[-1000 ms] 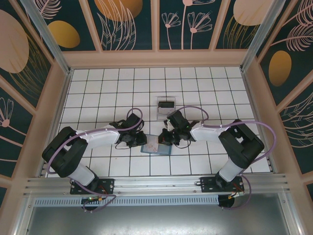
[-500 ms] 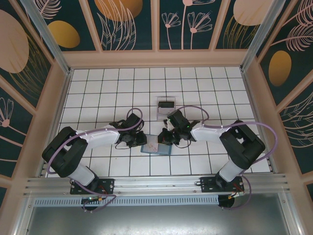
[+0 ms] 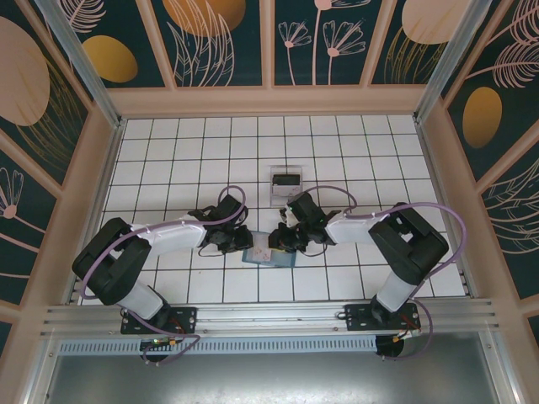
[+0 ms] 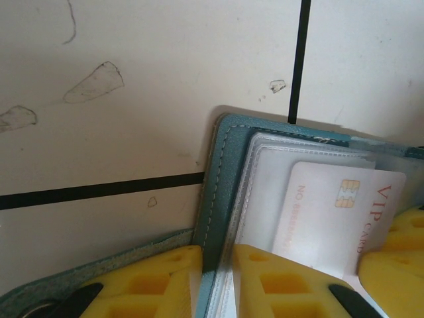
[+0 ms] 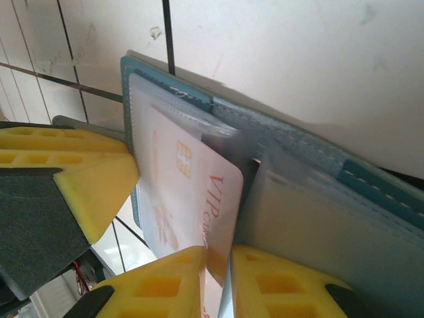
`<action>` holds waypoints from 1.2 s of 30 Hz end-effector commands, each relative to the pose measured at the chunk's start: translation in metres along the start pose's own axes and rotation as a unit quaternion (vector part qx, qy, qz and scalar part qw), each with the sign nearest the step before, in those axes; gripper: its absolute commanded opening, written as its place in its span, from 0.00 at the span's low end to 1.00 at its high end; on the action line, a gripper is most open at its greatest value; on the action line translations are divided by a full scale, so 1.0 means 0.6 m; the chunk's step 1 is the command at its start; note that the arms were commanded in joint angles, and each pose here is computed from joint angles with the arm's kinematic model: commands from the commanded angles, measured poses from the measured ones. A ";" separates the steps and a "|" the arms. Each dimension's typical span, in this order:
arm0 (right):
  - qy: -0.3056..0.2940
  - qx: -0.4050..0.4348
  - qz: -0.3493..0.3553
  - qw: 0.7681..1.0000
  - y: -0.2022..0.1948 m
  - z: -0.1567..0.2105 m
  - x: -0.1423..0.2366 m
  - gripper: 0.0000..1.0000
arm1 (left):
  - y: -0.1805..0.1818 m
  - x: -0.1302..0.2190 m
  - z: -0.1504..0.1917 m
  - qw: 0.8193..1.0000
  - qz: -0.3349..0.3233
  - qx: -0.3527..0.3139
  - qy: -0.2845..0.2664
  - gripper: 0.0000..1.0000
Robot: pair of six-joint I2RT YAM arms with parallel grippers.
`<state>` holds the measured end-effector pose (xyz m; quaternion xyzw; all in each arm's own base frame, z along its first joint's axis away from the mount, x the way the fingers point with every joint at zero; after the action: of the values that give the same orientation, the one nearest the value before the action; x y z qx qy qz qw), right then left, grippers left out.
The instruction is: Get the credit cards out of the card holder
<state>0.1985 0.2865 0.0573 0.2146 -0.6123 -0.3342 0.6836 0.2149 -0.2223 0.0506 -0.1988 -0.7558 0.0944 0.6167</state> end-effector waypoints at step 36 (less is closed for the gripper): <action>-0.058 0.010 0.049 0.997 -0.016 0.015 0.092 0.00 | 0.031 0.004 0.029 0.998 -0.049 0.006 0.027 0.23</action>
<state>0.1921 0.2577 0.0909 0.1951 -0.6486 -0.3200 0.6625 0.2148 -0.2212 0.0522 -0.1964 -0.7583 0.0924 0.6147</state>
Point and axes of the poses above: each hand's point on the last joint's axis, 136 mm out from that joint toward the fingers, its own x axis back along the fingers, its own y axis along the line the jaws close on, z = x × y, the point moved 4 cm from there along x, back along the fingers, and after that the axes turned 14 degrees about -x, right-handed, at the moved point
